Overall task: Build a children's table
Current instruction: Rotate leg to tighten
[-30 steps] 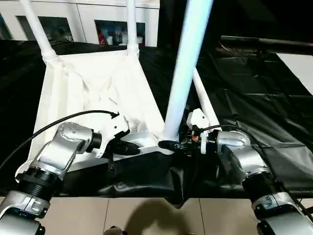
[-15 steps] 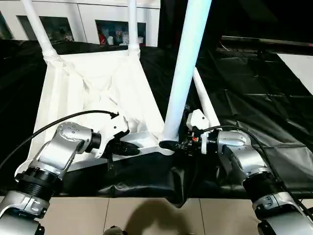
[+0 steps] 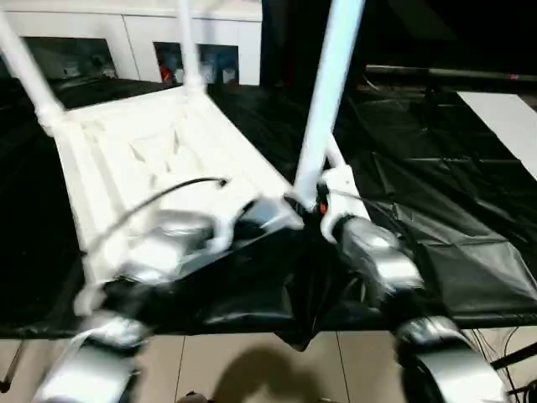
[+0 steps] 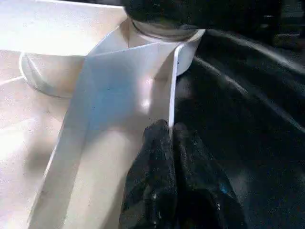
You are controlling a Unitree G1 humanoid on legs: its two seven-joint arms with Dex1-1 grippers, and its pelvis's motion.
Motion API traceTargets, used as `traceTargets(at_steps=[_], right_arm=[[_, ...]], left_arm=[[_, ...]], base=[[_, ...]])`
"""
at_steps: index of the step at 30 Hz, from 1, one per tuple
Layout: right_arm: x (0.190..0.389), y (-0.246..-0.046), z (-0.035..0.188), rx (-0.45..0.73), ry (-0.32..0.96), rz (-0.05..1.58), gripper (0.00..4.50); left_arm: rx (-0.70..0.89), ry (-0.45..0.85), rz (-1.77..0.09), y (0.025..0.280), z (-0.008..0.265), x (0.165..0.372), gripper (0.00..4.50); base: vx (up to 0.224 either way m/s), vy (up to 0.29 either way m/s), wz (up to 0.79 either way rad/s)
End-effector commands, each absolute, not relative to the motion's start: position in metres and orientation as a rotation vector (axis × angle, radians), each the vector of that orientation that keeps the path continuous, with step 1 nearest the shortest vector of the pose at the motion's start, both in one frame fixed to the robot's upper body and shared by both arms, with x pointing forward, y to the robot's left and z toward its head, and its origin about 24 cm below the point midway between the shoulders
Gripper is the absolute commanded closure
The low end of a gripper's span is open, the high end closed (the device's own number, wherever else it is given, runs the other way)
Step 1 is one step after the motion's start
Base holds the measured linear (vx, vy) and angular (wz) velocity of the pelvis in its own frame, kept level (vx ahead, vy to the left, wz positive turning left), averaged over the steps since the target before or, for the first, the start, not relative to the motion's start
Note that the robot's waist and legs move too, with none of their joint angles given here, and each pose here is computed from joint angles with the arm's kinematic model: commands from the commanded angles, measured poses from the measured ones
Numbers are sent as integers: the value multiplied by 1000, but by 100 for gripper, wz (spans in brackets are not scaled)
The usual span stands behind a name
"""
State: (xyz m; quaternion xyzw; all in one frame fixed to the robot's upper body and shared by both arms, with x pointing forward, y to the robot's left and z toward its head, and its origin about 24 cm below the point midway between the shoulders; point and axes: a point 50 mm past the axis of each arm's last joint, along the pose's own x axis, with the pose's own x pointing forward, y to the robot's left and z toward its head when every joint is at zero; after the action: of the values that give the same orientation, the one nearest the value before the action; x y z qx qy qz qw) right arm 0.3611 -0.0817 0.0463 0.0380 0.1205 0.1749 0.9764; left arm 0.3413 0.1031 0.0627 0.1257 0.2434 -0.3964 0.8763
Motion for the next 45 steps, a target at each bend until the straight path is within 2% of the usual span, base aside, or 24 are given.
traceTargets(at_steps=[1,6,7,8,10,13,14,16,17,22,25,28,39,41,45], right_arm=[[346,-61,16,130,404,356,180],[345,-42,27,103,334,509,180],[344,-38,29,117,316,551,145],[343,-37,30,122,311,562,145],[342,-38,33,115,273,602,108],[342,-45,41,136,206,649,100],[341,-47,42,129,194,670,76],[341,-48,43,121,189,684,76],[336,-60,43,64,179,791,76],[323,-89,41,-68,196,994,76],[321,-99,43,-99,209,1047,76],[318,-107,47,-114,208,1106,76],[315,-106,50,-131,202,1199,76],[314,-105,50,-123,204,1211,100],[314,-105,49,-119,200,1216,119]], left_arm=[[295,492,-735,103,63,348,450],[317,489,-757,101,62,346,450],[320,491,-769,103,62,344,450],[322,492,-771,104,62,344,450],[330,486,-796,108,63,341,450],[339,478,-858,116,64,336,450],[349,477,-876,118,64,334,450],[356,477,-885,119,64,333,450],[384,474,-953,127,63,328,450],[375,491,-1057,143,65,317,450],[384,459,-1161,147,70,310,450],[382,481,-1240,154,76,303,450],[373,490,-1275,159,80,300,450],[372,493,-1281,160,81,300,450],[367,498,-1285,160,80,299,450]], base=[[0,0,0],[0,0,0],[0,0,0],[0,0,0],[0,0,0],[0,0,0],[0,0,0],[0,0,0],[0,0,0],[0,0,0],[0,0,0],[0,0,0],[0,0,0],[0,0,0],[0,0,0]])
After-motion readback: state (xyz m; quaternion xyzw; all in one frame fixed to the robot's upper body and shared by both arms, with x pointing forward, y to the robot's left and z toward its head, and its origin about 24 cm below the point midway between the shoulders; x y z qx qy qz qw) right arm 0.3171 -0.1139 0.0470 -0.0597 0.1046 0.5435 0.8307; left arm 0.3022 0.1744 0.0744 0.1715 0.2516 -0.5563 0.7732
